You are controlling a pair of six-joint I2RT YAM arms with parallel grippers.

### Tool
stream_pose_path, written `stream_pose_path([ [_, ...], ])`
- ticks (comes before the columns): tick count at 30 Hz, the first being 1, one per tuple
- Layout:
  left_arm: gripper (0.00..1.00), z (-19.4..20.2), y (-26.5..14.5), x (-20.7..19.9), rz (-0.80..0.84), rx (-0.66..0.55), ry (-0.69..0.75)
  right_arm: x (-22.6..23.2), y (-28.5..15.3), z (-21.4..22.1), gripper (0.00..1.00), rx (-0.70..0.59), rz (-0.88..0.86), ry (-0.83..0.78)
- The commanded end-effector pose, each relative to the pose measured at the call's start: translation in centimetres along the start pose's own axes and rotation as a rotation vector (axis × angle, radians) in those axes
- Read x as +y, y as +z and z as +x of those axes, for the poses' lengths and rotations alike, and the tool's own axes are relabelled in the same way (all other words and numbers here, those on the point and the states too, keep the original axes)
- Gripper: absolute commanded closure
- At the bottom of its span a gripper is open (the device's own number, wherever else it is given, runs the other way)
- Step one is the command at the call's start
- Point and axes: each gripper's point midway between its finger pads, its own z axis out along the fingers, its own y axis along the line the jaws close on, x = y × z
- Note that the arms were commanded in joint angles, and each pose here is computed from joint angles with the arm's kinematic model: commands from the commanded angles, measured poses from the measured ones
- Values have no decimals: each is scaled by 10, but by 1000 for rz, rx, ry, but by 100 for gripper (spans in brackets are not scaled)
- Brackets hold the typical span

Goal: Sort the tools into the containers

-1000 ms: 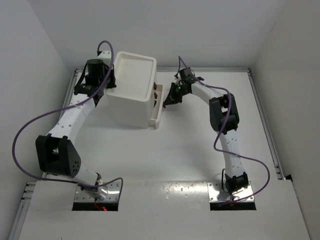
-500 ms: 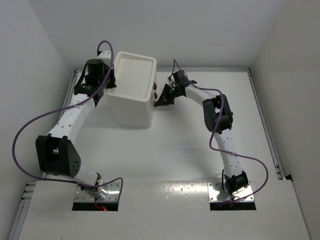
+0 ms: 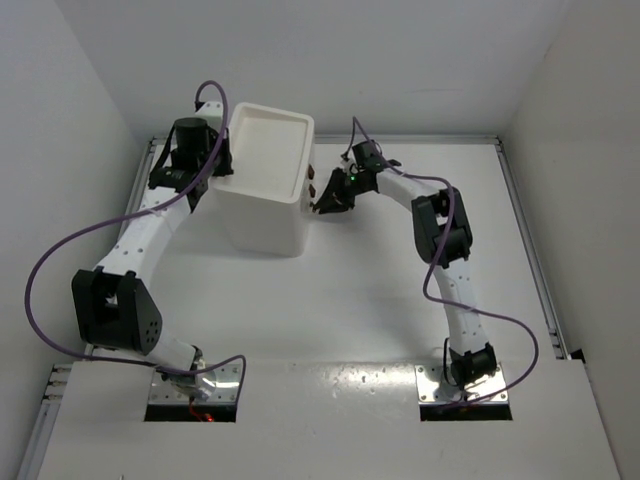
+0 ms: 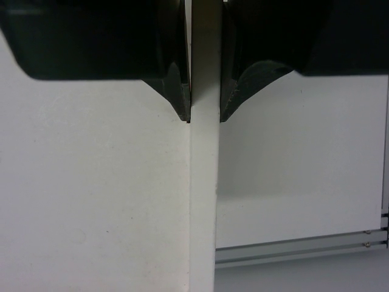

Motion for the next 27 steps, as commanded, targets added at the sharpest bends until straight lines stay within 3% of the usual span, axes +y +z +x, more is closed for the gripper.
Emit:
stream_pose_path([
  [1, 100, 69, 9, -72, 243, 217, -20, 38, -54, -19, 70, -77, -75, -93],
  [5, 100, 72, 9, -79, 262, 228, -15, 25, -88, -37, 64, -155, -5, -139],
  [14, 100, 76, -2, -104, 321, 239, -33, -12, -193, -84, 64, -434, 374, -310],
  [19, 100, 81, -13, -134, 370, 256, -56, -2, -234, -80, 47, -492, 374, -371],
  [22, 100, 87, -13, -139, 340, 268, -79, -20, -249, -81, 35, -538, 401, -257],
  [24, 100, 85, -15, -146, 347, 268, -112, -27, -252, -73, 35, -528, 382, -222],
  [27, 100, 86, -13, -144, 317, 268, -151, -38, -259, -66, 44, -526, 372, -187],
])
